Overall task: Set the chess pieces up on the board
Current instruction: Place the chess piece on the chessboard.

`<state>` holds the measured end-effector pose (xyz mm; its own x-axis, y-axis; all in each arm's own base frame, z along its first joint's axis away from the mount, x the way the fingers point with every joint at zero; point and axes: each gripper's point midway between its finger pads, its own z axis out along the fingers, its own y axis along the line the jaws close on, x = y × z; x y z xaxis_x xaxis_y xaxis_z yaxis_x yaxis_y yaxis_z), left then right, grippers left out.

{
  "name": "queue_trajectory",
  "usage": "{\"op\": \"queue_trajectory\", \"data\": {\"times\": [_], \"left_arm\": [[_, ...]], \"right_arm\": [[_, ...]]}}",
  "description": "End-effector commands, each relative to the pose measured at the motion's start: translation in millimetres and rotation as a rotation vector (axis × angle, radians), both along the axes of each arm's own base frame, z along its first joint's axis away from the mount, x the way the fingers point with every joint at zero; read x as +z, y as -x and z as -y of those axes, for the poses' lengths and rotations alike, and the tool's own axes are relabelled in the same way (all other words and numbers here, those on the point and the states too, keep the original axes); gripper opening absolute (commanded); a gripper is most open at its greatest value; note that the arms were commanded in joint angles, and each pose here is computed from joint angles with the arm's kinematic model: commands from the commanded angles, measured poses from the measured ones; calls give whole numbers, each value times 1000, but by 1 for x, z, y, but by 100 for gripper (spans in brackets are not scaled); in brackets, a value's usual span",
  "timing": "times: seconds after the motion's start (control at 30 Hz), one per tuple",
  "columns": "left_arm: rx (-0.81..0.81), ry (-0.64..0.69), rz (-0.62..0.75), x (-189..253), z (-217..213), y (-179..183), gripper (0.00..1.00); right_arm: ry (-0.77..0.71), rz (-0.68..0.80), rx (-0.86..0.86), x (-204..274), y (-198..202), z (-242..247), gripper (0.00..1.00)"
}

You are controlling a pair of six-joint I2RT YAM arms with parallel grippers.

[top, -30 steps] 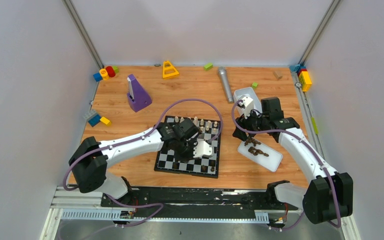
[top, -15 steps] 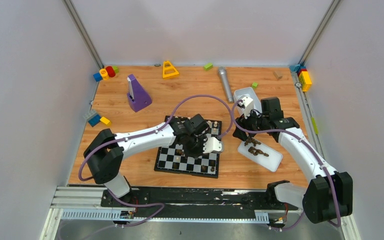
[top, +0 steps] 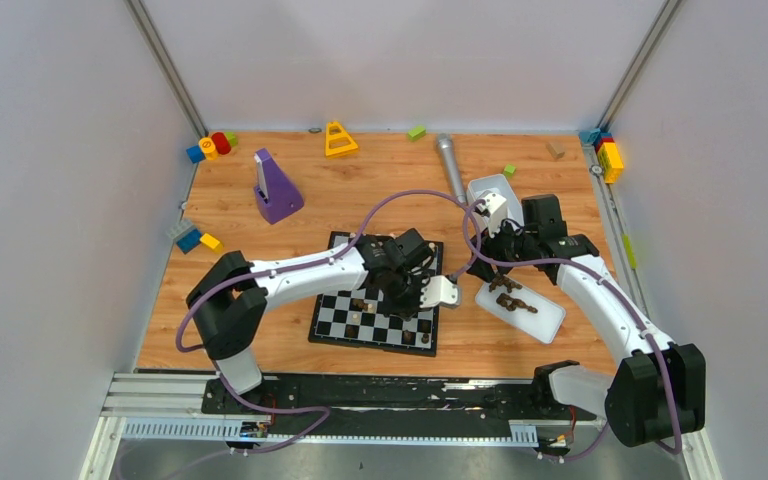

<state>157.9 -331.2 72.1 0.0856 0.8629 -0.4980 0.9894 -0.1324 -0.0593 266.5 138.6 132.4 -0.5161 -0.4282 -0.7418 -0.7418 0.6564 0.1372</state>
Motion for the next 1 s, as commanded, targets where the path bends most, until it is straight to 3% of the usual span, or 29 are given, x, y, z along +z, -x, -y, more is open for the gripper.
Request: {"op": "queue_trajectory", "data": {"times": [0.0,0.8,0.97], "left_arm": [[-38,57,-7,10,23,7,8],[-39,1,7,-17,28,4,14],[-33,-9,11,-19,26,4,23]], "right_arm": [[8,28,5,2,-5,2,59],[8,30,3,3,-4,2,59],[8,29,4,2,-4,2,60]]}}
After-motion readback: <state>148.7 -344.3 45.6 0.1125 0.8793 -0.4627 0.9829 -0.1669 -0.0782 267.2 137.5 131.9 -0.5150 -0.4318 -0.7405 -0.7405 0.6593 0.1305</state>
